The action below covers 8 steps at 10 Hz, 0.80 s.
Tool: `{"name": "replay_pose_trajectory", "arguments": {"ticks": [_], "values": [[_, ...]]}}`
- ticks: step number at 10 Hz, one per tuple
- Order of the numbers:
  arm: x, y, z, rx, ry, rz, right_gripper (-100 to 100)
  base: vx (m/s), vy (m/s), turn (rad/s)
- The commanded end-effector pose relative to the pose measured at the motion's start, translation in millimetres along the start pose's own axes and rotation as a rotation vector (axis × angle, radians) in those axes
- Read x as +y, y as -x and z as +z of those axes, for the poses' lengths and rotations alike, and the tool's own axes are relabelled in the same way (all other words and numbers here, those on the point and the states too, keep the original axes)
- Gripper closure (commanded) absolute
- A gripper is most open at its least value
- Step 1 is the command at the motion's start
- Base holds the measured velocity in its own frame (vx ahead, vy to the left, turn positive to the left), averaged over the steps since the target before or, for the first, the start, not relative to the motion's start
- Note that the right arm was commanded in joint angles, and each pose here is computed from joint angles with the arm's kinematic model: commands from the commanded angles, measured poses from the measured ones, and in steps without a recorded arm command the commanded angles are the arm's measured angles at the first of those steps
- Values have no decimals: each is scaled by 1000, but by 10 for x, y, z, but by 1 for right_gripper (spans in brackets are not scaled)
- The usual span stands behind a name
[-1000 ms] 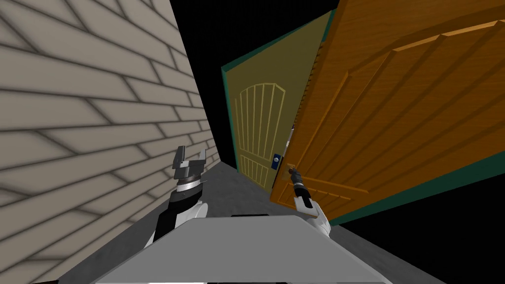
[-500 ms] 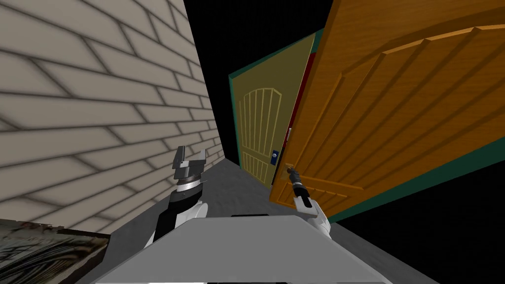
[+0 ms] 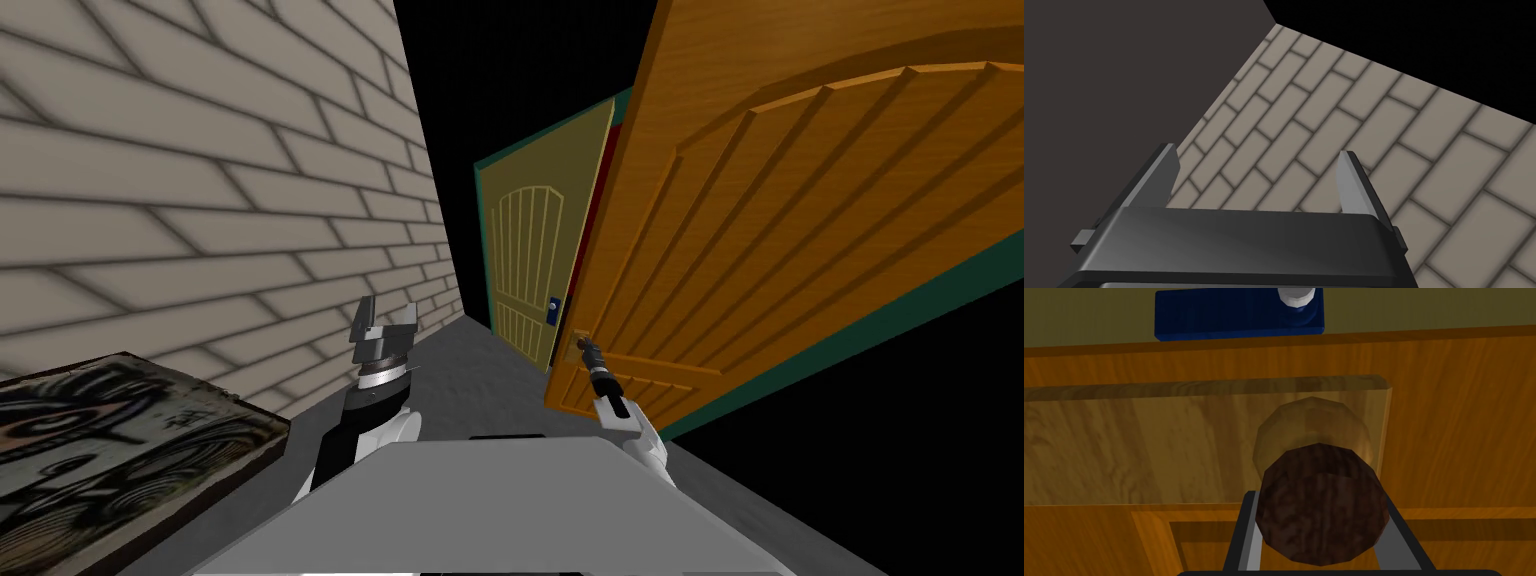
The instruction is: Pull the door open
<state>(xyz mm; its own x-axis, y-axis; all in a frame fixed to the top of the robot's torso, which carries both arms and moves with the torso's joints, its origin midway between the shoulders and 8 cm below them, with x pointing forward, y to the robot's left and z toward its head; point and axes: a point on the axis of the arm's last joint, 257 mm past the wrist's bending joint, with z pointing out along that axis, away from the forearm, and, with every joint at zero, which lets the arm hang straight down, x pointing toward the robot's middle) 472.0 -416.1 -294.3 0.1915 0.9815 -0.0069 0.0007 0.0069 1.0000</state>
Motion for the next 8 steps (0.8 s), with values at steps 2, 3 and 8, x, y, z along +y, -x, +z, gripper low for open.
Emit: {"name": "replay_pose_trajectory", "arguments": {"ticks": [2,3,8], "values": [[-33,-34,-41,19,-6,1,100,-131,-21,66],[-29,-50,-53,29,-5,1,100,-244,-75,138],[-16,-171,-142,99,0,5,100,-241,-74,128]]}}
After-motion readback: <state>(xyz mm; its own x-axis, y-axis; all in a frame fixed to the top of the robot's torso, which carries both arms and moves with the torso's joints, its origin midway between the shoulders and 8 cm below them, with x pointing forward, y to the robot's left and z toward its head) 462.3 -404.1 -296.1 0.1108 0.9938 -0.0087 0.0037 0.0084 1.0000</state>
